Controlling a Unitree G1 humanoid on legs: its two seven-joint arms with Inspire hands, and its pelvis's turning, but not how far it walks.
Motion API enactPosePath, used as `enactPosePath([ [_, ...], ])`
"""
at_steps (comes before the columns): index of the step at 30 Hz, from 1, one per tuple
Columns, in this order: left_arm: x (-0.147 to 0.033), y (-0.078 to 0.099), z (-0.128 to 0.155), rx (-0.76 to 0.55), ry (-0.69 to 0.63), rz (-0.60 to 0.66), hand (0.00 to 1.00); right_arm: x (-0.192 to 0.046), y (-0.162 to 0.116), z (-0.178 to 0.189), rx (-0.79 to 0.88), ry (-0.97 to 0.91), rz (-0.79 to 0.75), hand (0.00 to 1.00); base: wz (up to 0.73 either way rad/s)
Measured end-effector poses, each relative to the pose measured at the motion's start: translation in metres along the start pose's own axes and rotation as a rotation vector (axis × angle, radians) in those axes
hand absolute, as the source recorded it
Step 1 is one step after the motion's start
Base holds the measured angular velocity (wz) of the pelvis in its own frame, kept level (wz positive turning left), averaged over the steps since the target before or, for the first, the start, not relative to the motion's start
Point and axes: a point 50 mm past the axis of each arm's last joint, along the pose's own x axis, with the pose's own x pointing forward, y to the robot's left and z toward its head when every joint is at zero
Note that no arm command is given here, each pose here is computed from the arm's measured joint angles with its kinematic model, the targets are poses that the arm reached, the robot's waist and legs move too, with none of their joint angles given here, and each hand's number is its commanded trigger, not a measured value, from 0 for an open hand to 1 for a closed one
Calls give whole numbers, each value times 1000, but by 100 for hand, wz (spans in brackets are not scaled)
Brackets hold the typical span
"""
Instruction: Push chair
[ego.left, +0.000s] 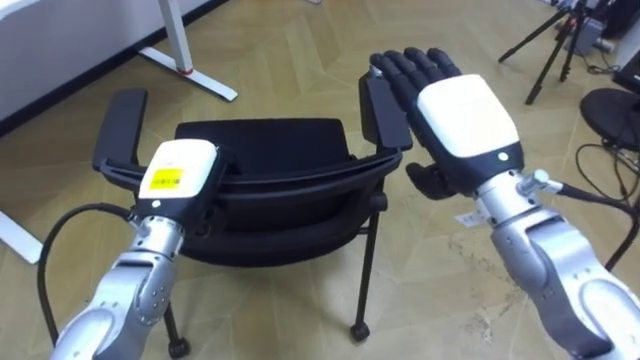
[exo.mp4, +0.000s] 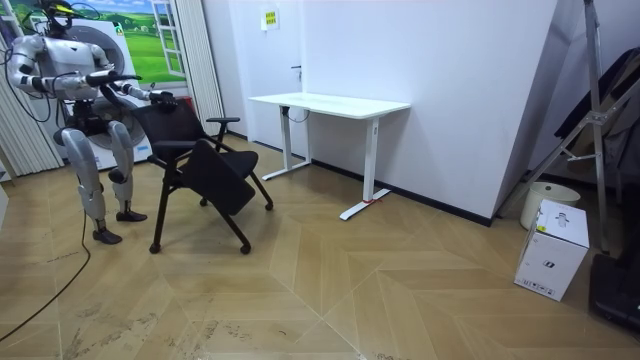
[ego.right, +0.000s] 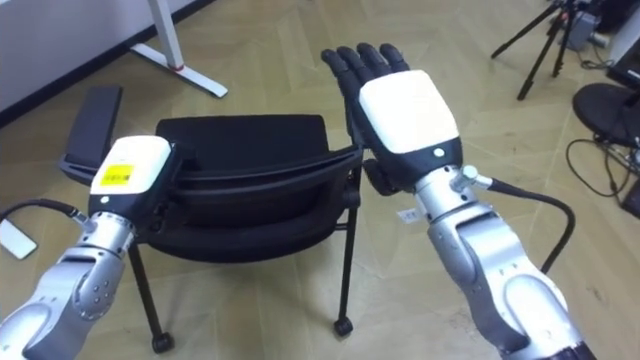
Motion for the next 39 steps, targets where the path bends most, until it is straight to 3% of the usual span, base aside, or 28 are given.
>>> enactPosePath([
  [17,9,0,13,7,-60,-11,100,-2,28,4,17,-4,170,0,3],
  [30,9,-1,15,7,-66,-12,100,-3,32,4,-5,-1,211,0,3],
  [39,10,-2,18,-5,-69,-14,100,-10,55,2,-9,27,338,0,3],
])
